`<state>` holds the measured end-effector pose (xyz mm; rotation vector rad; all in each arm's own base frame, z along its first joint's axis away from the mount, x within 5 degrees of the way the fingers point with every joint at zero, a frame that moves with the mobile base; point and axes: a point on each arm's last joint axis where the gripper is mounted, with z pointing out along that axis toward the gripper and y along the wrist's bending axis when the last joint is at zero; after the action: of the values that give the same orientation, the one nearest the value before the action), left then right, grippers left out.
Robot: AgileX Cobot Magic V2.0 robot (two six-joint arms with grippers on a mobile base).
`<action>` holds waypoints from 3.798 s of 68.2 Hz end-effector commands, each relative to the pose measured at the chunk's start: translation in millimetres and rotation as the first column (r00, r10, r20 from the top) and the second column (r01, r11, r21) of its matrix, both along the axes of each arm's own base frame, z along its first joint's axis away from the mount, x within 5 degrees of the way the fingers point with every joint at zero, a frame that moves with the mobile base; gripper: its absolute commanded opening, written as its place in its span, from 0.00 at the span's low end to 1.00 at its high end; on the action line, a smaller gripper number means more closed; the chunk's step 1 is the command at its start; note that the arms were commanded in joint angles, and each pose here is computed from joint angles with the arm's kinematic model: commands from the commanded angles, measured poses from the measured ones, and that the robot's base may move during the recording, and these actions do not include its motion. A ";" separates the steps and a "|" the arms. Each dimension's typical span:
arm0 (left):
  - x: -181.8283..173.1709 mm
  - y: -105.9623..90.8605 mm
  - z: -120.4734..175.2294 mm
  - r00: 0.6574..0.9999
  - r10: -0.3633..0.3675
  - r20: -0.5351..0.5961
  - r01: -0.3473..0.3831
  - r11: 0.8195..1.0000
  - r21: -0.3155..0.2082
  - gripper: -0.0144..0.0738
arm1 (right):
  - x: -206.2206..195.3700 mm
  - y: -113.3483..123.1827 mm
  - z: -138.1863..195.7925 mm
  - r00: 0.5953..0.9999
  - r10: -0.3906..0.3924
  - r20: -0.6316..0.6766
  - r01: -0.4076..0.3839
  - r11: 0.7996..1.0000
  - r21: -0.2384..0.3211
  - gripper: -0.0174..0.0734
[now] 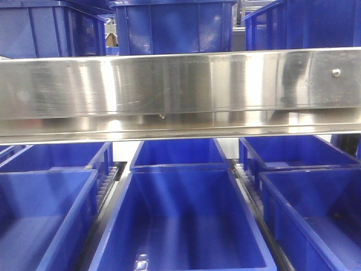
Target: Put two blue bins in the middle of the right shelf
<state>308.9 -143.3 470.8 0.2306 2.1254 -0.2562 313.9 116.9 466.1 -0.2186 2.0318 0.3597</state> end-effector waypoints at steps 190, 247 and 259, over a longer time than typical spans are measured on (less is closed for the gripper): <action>-8.7 1.7 22.7 0.993 -0.015 0.121 0.022 0.998 -0.053 0.04 | -4.7 -3.4 24.4 0.989 -0.010 0.148 0.005 0.999 0.034 0.02; -8.7 1.7 22.7 0.993 -0.015 0.121 0.022 0.998 -0.053 0.04 | -4.7 -3.4 24.4 0.989 -0.010 0.148 0.005 0.999 0.034 0.02; -8.7 1.7 22.7 0.993 -0.015 0.121 0.022 0.998 -0.053 0.04 | -4.7 -3.4 24.4 0.989 -0.010 0.148 0.005 0.999 0.034 0.02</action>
<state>307.0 -141.1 476.0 0.2284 2.0959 -0.2463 313.5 116.5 469.2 -0.2185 2.0209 0.3583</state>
